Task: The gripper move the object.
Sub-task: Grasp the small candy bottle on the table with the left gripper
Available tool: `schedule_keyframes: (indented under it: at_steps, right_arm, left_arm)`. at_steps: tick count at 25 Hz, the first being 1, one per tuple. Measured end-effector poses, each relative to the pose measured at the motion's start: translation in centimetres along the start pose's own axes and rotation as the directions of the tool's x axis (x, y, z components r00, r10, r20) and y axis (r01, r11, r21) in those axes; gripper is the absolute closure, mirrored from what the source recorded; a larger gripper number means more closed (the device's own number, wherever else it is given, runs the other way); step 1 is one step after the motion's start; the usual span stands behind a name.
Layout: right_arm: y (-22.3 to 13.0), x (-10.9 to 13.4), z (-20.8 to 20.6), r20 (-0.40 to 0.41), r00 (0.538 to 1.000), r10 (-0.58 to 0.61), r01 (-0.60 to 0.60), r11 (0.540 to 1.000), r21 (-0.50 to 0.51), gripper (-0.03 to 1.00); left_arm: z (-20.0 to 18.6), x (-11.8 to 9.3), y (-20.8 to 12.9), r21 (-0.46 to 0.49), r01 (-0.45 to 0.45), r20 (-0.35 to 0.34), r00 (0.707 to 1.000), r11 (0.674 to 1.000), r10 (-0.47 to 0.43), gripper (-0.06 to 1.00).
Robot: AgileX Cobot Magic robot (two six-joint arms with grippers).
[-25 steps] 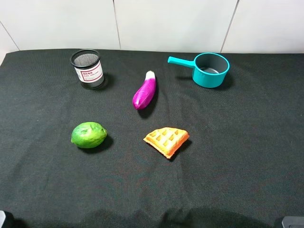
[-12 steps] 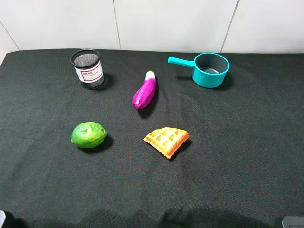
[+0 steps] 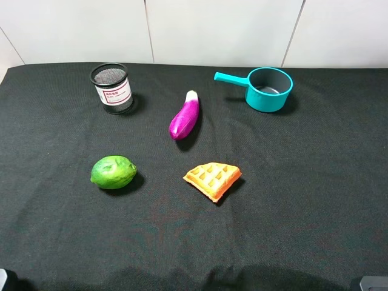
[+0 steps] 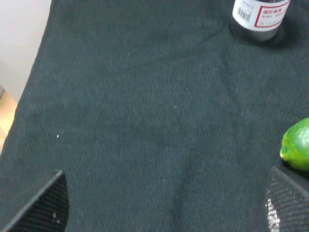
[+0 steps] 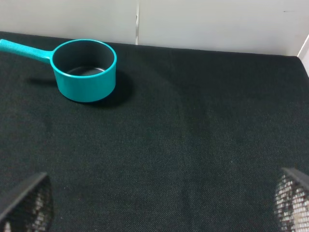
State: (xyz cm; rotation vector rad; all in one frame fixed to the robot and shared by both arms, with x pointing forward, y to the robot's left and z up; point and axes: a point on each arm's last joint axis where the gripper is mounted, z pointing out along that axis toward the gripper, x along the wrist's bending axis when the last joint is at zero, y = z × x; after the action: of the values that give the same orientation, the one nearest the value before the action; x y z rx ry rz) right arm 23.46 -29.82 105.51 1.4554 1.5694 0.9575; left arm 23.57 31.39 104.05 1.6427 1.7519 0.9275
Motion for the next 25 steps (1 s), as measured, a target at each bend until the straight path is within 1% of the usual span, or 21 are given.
schedule_keyframes:
  at_steps: [4,8,11,16,25]
  right_arm:
    - [0.0,0.0,0.0,0.0,1.0,0.0,0.0,1.0,0.0,0.27]
    - [0.0,0.0,0.0,0.0,1.0,0.0,0.0,1.0,0.0,0.27]
    - [0.0,0.0,0.0,0.0,1.0,0.0,0.0,1.0,0.0,0.27]
    - [0.0,0.0,0.0,0.0,1.0,0.0,0.0,1.0,0.0,0.27]
    - [0.0,0.0,0.0,0.0,1.0,0.0,0.0,1.0,0.0,0.27]
  left_arm:
    - [1.1,-0.2,0.9,0.09,-0.013,-0.002,1.0,0.996,0.013,0.1]
    - [2.2,-0.3,1.8,0.177,-0.026,-0.005,1.0,0.984,0.028,0.1]
    - [3.0,-0.5,2.6,0.239,-0.035,-0.006,0.999,0.97,0.038,0.1]
    - [4.7,-0.7,3.6,0.342,-0.05,-0.003,0.999,0.938,0.054,0.1]
    - [7.0,-1.1,4.5,0.421,-0.067,0.006,0.997,0.904,0.071,0.1]
